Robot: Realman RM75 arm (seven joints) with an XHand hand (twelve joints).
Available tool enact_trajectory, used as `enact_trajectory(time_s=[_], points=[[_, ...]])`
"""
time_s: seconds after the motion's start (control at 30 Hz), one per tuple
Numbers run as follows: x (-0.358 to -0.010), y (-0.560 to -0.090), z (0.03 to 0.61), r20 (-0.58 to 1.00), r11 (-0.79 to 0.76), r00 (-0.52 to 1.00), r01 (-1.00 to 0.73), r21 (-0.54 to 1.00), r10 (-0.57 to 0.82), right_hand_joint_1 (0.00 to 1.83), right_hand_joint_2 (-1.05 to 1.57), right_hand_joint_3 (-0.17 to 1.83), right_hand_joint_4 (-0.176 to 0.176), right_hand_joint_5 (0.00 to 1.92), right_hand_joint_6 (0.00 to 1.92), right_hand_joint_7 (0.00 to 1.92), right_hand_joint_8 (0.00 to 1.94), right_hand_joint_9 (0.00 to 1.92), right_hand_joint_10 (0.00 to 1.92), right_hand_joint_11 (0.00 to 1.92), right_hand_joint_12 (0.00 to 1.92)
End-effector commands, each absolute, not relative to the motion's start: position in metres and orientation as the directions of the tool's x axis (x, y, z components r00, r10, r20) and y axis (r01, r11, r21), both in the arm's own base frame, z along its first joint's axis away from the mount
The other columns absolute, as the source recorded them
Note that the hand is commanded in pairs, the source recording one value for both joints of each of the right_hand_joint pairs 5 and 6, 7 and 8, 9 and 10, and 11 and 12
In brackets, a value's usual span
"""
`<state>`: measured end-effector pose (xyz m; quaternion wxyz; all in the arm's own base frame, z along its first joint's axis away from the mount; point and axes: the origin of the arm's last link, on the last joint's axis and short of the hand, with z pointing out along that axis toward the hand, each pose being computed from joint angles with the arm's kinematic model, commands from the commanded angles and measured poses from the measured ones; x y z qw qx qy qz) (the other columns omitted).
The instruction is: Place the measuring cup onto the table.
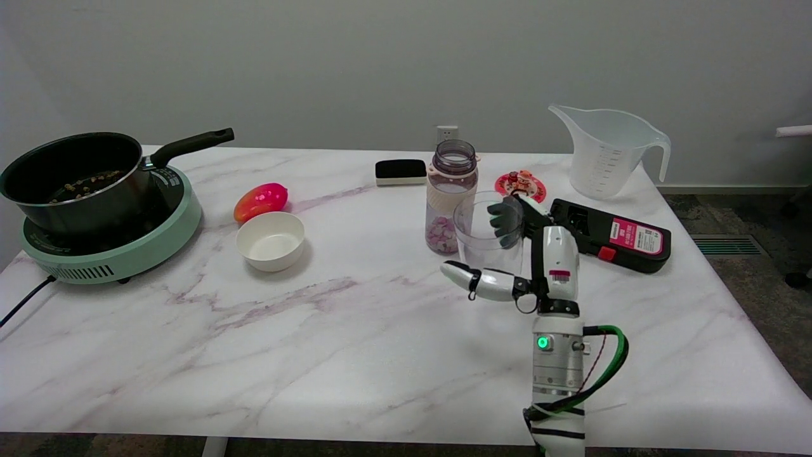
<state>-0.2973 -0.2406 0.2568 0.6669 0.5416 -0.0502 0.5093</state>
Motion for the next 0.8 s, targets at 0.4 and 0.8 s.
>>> enact_trajectory(time_s=[0.4,0.8], points=[[-0.331,-0.213,0.207,0.660,-0.103,0.438,-0.783,0.614,0.610,1.22,1.57,0.28,0.000,1.92,1.92,1.75,1.75,1.52,1.52,1.35,1.35],[-0.326,-0.211,0.195,0.683,-0.144,0.406,-0.789,0.597,0.608,1.22,1.57,0.28,0.000,1.92,1.92,1.76,1.76,1.52,1.52,1.35,1.35]])
